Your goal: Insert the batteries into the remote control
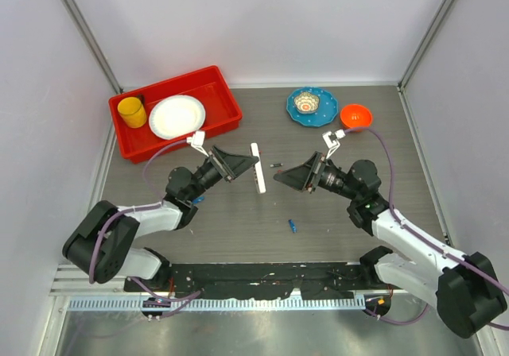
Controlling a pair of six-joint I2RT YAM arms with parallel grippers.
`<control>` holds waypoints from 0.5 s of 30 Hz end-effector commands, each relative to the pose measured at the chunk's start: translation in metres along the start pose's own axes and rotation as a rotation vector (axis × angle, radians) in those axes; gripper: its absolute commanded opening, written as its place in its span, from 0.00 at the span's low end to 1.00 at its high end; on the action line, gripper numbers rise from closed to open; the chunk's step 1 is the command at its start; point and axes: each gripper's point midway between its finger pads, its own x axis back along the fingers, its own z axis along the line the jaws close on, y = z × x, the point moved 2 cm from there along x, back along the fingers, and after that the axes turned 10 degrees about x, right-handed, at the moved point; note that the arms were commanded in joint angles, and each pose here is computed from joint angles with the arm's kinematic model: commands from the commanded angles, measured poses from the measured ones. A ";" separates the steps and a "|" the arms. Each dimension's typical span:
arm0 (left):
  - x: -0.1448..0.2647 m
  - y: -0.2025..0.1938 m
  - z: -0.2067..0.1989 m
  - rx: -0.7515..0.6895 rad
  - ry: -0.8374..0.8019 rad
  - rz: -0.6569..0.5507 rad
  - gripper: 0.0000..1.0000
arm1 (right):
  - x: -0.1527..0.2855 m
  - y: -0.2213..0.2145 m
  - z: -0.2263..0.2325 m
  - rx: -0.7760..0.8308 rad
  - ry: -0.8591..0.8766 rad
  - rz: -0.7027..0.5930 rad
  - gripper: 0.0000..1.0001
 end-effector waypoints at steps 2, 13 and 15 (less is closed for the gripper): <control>0.000 0.006 -0.069 -0.044 -0.310 -0.003 0.00 | -0.017 0.004 0.021 0.082 0.074 0.031 1.00; 0.003 0.005 -0.085 -0.052 -0.352 0.015 0.00 | -0.040 -0.011 0.025 0.065 0.110 0.094 0.99; 0.005 0.004 -0.088 -0.053 -0.360 0.016 0.00 | -0.043 -0.013 0.024 0.050 0.112 0.101 0.99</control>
